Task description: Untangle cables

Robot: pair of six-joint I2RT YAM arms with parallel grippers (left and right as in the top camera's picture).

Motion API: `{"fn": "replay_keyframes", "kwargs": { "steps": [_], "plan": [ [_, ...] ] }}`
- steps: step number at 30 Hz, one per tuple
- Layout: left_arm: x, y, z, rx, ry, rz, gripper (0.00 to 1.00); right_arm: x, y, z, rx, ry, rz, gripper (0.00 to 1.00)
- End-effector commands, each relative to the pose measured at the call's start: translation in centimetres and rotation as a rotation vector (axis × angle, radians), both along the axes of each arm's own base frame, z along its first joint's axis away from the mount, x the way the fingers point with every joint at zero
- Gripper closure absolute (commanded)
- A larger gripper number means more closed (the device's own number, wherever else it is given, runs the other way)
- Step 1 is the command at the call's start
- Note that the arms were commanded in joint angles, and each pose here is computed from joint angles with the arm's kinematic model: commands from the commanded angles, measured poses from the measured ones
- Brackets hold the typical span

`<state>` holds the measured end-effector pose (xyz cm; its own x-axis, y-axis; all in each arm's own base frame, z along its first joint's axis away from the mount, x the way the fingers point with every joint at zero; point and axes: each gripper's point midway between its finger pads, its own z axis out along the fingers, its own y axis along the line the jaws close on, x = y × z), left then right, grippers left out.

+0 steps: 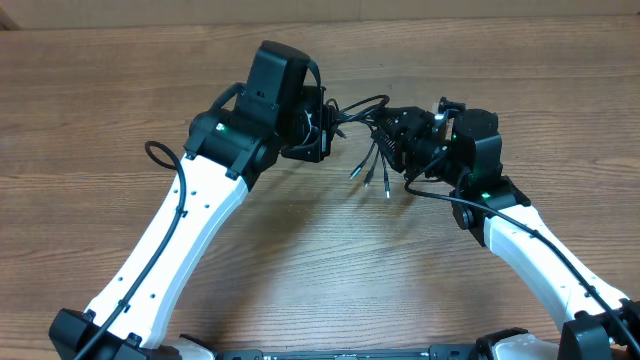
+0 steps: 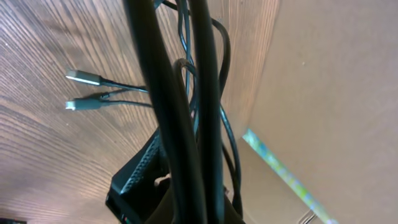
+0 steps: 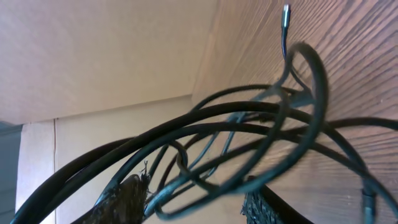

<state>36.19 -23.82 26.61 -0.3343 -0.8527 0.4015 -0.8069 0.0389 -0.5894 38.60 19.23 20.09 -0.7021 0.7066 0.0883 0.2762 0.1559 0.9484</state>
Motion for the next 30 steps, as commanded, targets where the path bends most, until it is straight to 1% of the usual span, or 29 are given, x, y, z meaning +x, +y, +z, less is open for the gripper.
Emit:
{"fn": "replay_keyframes", "kwargs": {
  "steps": [1,5,7,9,11,14,17,24,28,30],
  "plan": [
    [-0.6,-1.3,1.4,-0.026,-0.03,-0.056,0.96,0.8,-0.7,0.2,-0.018,-0.016,-0.055,0.5],
    [-0.7,-1.5,1.4,-0.026,-0.03,-0.061,0.96,1.1,-1.1,0.1,-0.029,-0.015,-0.082,0.51],
    [-0.7,-1.5,1.4,-0.027,-0.031,-0.063,0.95,1.1,-1.2,-0.2,-0.037,-0.005,-0.092,0.53],
    [-0.7,-1.6,1.4,-0.028,-0.032,-0.063,0.96,1.1,-1.5,-0.8,-0.049,0.017,-0.104,0.59],
    [-0.7,-1.6,1.5,-0.031,-0.032,-0.066,0.96,1.0,-1.6,-1.3,-0.057,0.035,-0.106,0.71],
    [-0.7,-1.6,1.5,-0.032,-0.033,-0.067,0.96,0.9,-1.6,-1.6,-0.062,0.045,-0.105,0.85],
    [-0.7,-1.7,1.5,-0.034,-0.032,-0.069,0.96,0.8,-1.5,-1.5,-0.06,0.046,-0.101,0.95],
    [-0.2,-0.8,1.2,0.006,-0.042,-0.028,0.95,-0.1,-0.3,-1.3,-0.028,0.054,-0.019,0.96],
    [0.4,0.7,0.6,0.077,-0.057,0.04,0.96,-1.3,0.9,-0.8,0.012,0.062,0.079,0.96],
    [0.7,2.0,0.1,0.136,-0.059,0.087,0.96,-2.0,1.5,-0.5,0.033,0.06,0.13,0.96]
  ]
}}
